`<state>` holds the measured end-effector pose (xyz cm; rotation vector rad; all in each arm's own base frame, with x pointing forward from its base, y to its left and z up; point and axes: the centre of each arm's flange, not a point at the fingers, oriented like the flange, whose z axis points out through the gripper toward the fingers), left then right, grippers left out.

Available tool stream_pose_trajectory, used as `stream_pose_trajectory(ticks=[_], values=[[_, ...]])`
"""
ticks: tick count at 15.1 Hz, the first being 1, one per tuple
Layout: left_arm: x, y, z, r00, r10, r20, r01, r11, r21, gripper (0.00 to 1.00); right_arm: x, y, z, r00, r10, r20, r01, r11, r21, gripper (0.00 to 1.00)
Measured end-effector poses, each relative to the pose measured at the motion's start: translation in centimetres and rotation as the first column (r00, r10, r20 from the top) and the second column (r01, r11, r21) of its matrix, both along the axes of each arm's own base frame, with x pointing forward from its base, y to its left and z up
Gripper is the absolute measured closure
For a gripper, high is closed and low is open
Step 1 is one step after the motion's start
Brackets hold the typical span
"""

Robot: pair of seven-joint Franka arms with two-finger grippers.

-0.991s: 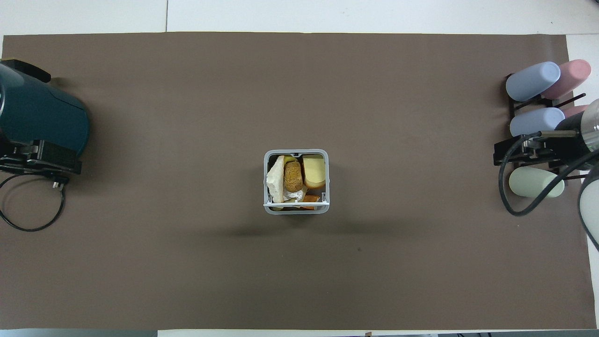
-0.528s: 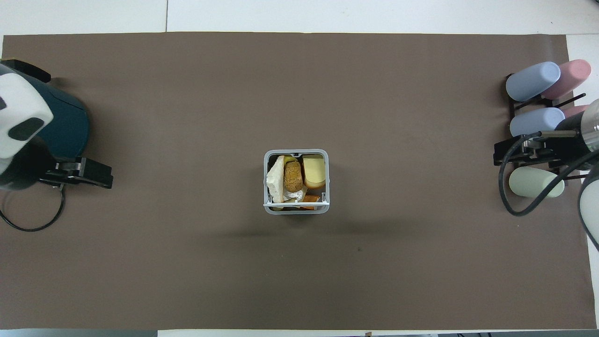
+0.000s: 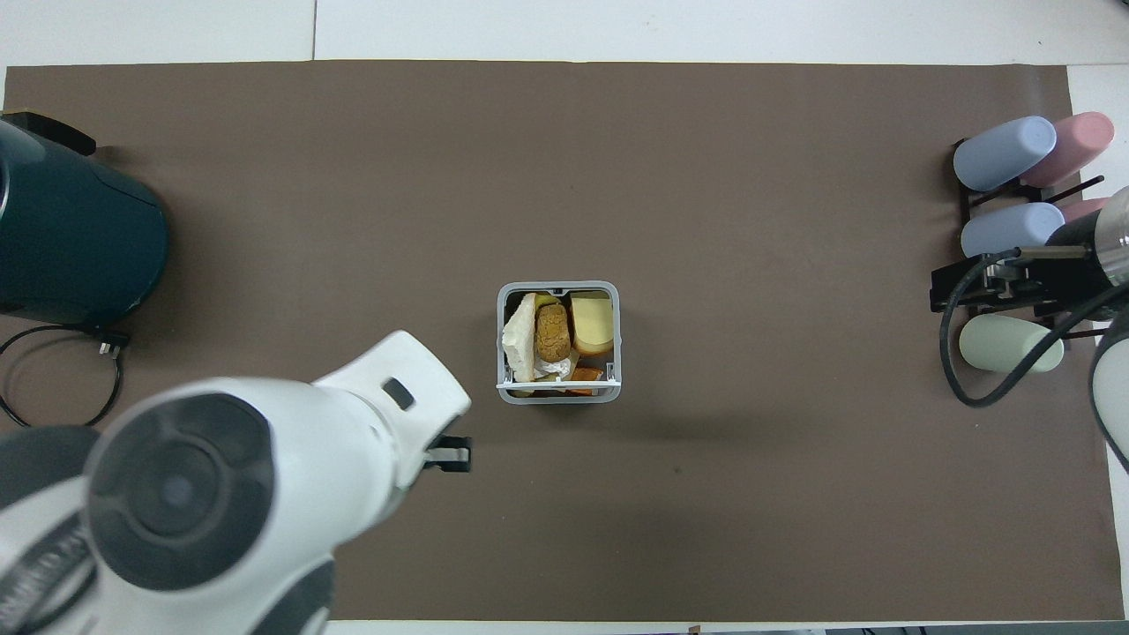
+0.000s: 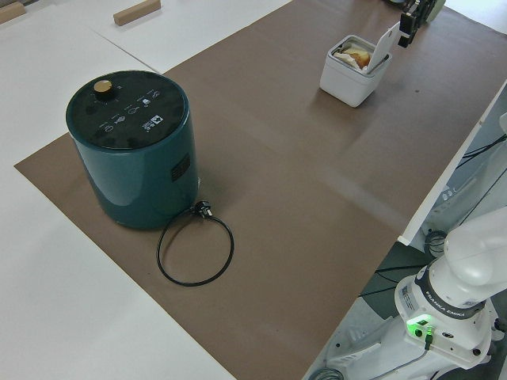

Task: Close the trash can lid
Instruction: 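Swing the left gripper toward the white trash can's raised lid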

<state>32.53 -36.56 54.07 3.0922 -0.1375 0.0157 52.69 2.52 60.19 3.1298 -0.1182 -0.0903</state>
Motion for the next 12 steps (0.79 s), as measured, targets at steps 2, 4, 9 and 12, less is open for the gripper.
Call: stream_pose_trajectory(ticks=[2,4,9,12], values=[[-1.4,-2.8,-2.3,1.0,0.025,0.007,-0.025,1.0,-0.018,0.99,0.0,0.0,0.0,1.0,0.0,0.0,0.0,1.0,0.0,0.0],[-1.0,-4.2,-4.2,0.998,0.054,0.008,-0.054,0.998,-0.031,0.99,0.0,0.0,0.0,1.0,0.0,0.0,0.0,1.0,0.0,0.0],[2.4,-4.8,-4.9,0.987,0.156,0.038,-0.151,0.983,-0.1,0.99,0.0,0.0,0.0,1.0,0.0,0.0,0.0,1.0,0.0,0.0],[5.6,-3.8,-4.0,0.975,0.215,0.055,-0.206,0.97,-0.133,0.99,0.0,0.0,0.0,1.0,0.0,0.0,0.0,1.0,0.0,0.0]])
